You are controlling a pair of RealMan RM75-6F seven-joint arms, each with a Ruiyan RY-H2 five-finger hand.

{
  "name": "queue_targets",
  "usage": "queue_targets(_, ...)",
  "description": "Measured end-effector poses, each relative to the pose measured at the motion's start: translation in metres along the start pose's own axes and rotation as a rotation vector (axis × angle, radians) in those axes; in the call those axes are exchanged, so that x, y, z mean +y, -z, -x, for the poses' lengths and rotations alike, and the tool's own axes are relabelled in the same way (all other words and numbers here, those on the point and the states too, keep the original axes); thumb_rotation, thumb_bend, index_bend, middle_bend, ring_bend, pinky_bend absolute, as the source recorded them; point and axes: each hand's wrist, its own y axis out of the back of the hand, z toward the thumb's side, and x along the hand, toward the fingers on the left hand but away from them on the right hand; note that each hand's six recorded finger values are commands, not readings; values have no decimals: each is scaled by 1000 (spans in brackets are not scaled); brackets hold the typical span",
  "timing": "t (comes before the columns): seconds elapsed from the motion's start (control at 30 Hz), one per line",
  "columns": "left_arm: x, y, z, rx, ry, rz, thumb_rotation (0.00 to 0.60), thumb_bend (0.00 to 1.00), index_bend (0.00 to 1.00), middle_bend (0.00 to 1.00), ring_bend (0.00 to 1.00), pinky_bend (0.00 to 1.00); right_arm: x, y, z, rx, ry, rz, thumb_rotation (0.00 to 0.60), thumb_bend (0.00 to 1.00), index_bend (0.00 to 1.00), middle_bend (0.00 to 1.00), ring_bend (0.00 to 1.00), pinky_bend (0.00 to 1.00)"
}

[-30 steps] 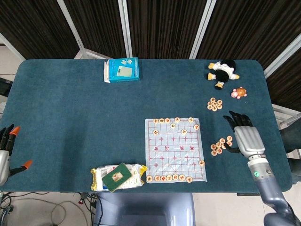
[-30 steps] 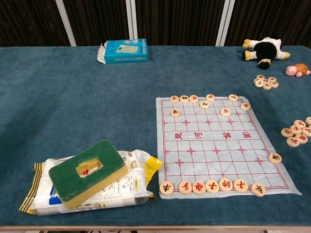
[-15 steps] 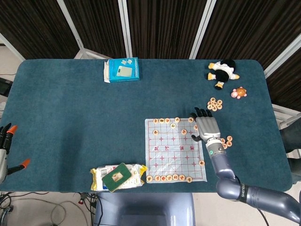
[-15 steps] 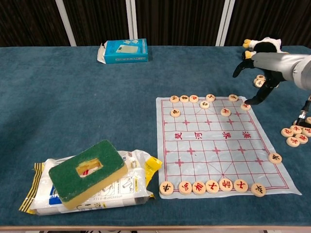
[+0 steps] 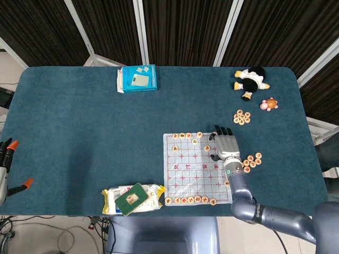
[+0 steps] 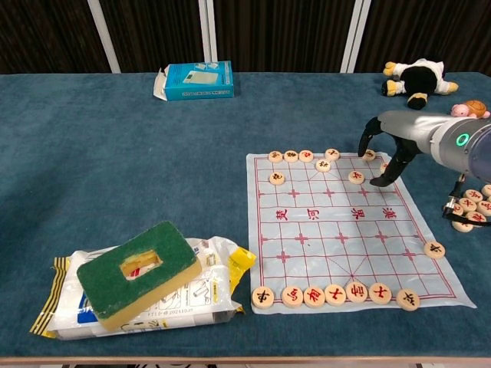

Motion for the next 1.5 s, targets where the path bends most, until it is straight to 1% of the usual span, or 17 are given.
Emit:
queue_targets(0.53,-1,0,0,3,1,-4,600,48,0,0,0,52,-10,-11,8,27,18,13,600,345,409,0,5,23)
queue_targets(0.83,1,2,-1,11,-3,0,600,48,0,0,0,52,-13,-17,15,21,22,3,600,346,429,0,5,23)
queue_targets(1.2,3,3,-1,14,-8,5,600,48,0,0,0,52,-16,-16,22,2,14,4,600,346,461,0,5,23)
queue_targets(1.5,3,3,0,16,-9,2,600,48,0,0,0,52,-17,-20,25,10,9,10,600,346,480,0,5,23)
